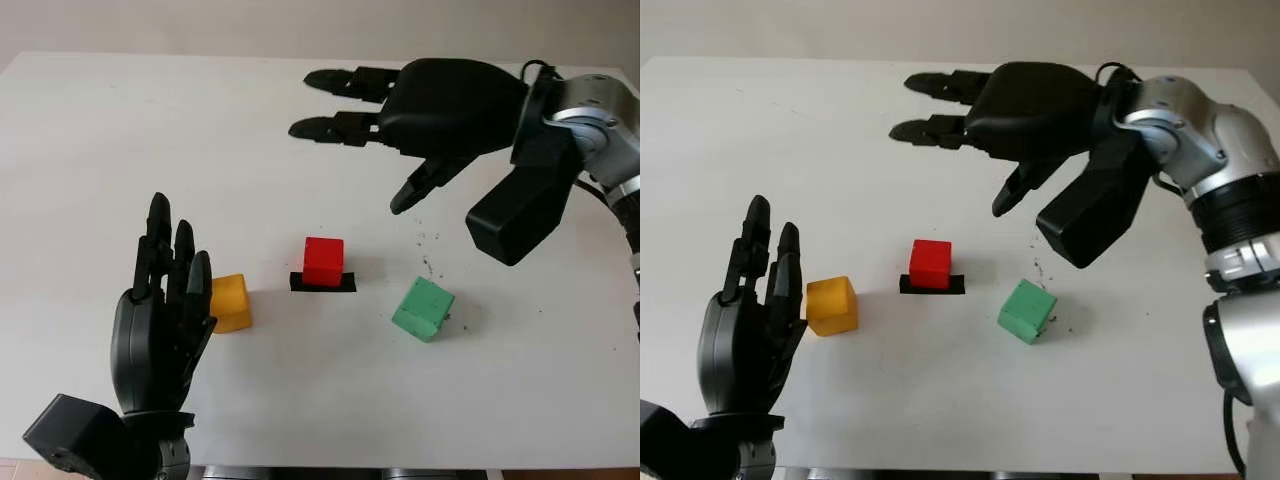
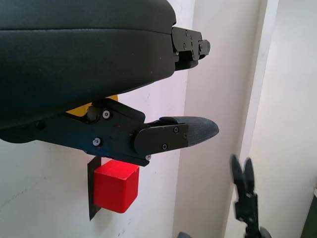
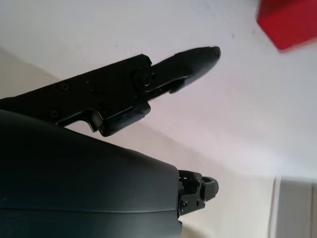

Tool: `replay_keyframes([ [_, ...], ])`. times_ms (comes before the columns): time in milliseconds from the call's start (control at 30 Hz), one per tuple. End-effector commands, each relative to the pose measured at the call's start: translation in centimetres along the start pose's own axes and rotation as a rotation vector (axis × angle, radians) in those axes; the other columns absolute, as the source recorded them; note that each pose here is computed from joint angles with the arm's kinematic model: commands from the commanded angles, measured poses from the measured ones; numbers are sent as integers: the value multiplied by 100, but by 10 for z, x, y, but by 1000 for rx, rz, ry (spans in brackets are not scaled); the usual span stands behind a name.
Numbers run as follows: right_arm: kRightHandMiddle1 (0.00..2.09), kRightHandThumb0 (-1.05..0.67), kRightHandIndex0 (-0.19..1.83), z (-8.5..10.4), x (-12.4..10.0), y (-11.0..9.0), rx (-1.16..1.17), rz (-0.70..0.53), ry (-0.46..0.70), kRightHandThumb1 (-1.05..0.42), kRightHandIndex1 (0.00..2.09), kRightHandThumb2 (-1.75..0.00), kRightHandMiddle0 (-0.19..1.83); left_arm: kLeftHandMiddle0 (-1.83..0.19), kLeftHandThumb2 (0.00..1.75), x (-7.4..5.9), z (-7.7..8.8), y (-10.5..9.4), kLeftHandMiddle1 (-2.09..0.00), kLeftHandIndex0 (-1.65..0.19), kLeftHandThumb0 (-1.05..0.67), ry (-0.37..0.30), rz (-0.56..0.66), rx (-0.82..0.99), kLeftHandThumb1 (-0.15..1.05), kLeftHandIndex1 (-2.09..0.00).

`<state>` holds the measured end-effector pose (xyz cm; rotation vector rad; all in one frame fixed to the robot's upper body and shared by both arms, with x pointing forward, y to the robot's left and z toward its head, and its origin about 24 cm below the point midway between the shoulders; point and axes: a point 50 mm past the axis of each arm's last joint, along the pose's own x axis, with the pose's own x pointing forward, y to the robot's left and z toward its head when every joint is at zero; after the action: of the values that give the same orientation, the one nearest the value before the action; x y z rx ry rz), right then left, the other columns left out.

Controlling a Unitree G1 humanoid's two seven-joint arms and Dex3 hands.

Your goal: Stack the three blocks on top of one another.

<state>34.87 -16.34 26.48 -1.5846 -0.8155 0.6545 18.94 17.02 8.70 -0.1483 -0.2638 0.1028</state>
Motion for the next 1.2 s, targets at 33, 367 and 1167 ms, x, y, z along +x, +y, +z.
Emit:
replay_keyframes([
  [33,5,-70,-10,-8,-17,20,188,-101,96,-105,5,-25,-4,2,45,-2,1,2,-5,1,-51,-5,0,-9,105,-5],
  [367,2,-70,-19,13,-50,98,872,-384,358,-105,2,-51,-18,-2,44,-1,5,10,-6,-2,-50,-17,25,14,105,-7],
  [1167,0,-74,-19,62,-47,123,1558,-759,470,-105,0,-78,-19,-4,39,9,14,22,-7,-5,-54,-24,-32,171,105,-7],
])
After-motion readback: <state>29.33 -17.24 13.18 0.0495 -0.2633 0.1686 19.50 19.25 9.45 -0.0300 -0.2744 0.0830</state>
